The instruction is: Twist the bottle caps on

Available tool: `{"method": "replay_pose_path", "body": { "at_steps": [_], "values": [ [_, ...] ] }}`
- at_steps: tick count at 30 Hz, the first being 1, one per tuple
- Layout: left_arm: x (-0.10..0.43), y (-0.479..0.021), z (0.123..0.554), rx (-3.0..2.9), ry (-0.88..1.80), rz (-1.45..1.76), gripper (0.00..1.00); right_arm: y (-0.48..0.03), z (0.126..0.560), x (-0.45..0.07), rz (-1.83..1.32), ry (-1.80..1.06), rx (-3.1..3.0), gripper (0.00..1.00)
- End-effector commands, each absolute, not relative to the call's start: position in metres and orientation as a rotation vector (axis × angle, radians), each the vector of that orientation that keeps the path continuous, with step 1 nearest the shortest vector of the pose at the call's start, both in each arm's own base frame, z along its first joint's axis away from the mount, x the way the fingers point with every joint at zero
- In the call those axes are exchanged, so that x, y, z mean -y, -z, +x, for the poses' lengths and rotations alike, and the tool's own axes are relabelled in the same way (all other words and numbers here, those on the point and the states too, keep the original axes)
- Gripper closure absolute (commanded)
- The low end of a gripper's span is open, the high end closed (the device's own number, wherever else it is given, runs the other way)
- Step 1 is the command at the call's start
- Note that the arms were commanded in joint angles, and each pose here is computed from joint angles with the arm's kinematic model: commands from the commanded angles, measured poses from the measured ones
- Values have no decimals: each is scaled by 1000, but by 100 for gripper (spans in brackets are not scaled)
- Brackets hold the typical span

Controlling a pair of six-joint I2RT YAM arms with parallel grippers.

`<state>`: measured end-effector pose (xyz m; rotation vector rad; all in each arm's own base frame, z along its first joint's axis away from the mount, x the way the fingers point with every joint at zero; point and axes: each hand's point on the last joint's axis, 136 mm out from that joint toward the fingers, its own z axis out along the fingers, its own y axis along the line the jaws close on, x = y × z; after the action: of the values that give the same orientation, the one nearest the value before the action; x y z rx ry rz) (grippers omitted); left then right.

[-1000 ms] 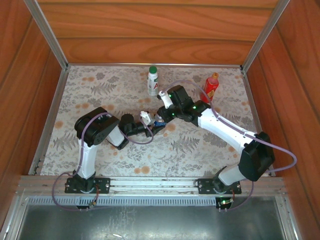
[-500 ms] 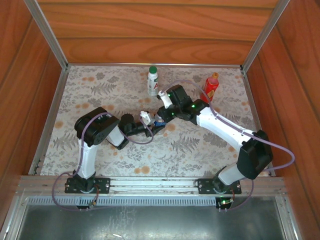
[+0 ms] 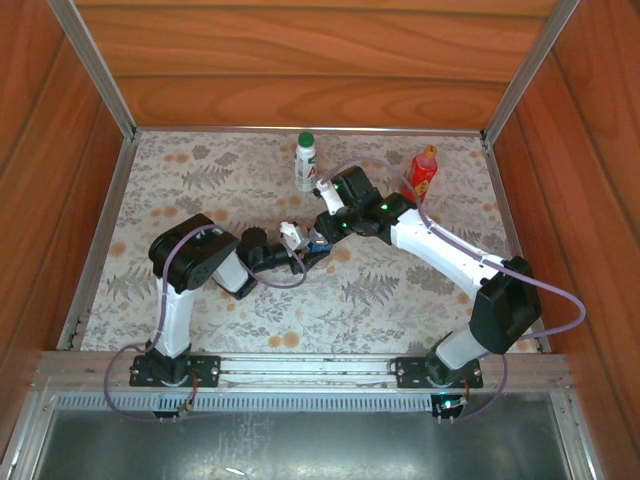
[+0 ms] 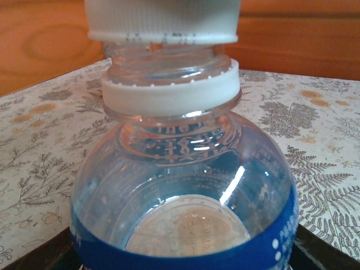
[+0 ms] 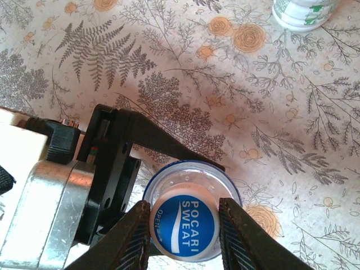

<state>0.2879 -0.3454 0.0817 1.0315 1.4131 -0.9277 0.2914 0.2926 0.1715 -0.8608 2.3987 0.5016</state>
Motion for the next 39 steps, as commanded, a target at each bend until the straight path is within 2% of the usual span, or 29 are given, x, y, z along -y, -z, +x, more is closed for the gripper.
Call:
{"method": "replay_pose_path", "body": {
  "at_steps": [1, 18, 23, 33, 39],
  "values": [
    [342, -54, 279, -1499, 953, 1073, 39, -163, 283, -287, -894, -497, -2465, 64],
    [342, -51, 279, -1503, 955, 1076, 38, -169, 283, -285, -894, -443, -2583, 74],
    [343, -52, 278, -1501, 958, 1078, 39, -176, 283, -282, -888, -423, -2611, 74],
    [342, -53, 279, -1498, 954, 1077, 39, -156, 285, -288, -923, -397, -2696, 75],
    [342, -51, 279, -1501, 954, 1078, 38, -153, 281, -287, -944, -374, -2725, 72]
  ]
}}
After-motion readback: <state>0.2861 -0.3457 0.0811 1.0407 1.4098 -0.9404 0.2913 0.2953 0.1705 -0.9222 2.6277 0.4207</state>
